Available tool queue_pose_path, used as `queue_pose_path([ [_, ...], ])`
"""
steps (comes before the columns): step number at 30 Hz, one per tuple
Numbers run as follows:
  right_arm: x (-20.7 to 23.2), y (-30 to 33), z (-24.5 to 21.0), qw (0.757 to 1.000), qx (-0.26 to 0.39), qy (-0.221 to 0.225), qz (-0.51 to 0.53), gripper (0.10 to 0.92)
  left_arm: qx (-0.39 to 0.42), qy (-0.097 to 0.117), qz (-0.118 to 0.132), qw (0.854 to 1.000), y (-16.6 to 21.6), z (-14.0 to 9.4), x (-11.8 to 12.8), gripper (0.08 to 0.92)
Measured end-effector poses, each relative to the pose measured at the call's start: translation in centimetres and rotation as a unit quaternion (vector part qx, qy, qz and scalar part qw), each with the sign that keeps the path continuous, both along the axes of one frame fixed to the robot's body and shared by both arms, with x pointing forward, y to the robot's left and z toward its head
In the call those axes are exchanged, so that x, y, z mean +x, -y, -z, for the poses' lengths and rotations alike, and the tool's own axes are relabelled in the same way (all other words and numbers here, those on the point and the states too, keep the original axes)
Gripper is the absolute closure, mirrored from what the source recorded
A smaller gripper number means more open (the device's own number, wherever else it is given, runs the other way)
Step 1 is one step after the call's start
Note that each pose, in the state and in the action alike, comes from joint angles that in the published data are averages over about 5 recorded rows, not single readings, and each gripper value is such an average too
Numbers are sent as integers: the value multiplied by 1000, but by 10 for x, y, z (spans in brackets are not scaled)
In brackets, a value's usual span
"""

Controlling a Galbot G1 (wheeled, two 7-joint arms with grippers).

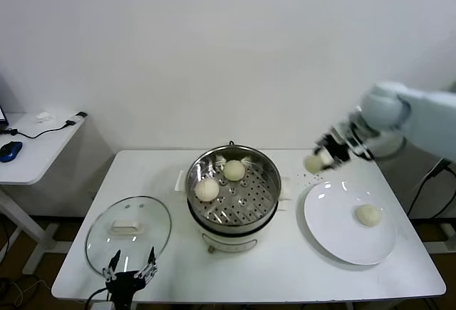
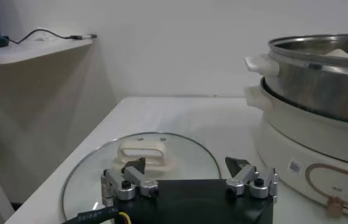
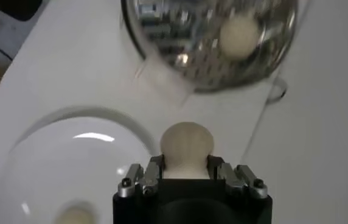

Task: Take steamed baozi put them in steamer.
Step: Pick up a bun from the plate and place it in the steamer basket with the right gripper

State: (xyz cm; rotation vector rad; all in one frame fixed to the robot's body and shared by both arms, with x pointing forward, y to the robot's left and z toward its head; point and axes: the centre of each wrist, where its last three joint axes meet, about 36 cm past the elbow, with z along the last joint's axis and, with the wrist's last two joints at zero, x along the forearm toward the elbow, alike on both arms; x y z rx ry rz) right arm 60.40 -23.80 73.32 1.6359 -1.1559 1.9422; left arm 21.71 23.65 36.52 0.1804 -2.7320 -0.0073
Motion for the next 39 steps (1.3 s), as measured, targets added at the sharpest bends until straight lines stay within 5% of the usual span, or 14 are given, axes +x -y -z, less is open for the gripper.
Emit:
queue_pose_path([
  [7, -34, -100, -16, 982, -45, 6, -185, 522, -1, 1, -2, 1000, 1, 0, 0, 177],
  [16, -58, -172, 29, 941, -109, -9, -319, 522, -1, 5, -5, 1000, 3, -1, -3, 177],
  [39, -45, -220, 135, 913, -141, -24, -383, 522, -3, 4, -12, 1000, 3, 0, -6, 177],
])
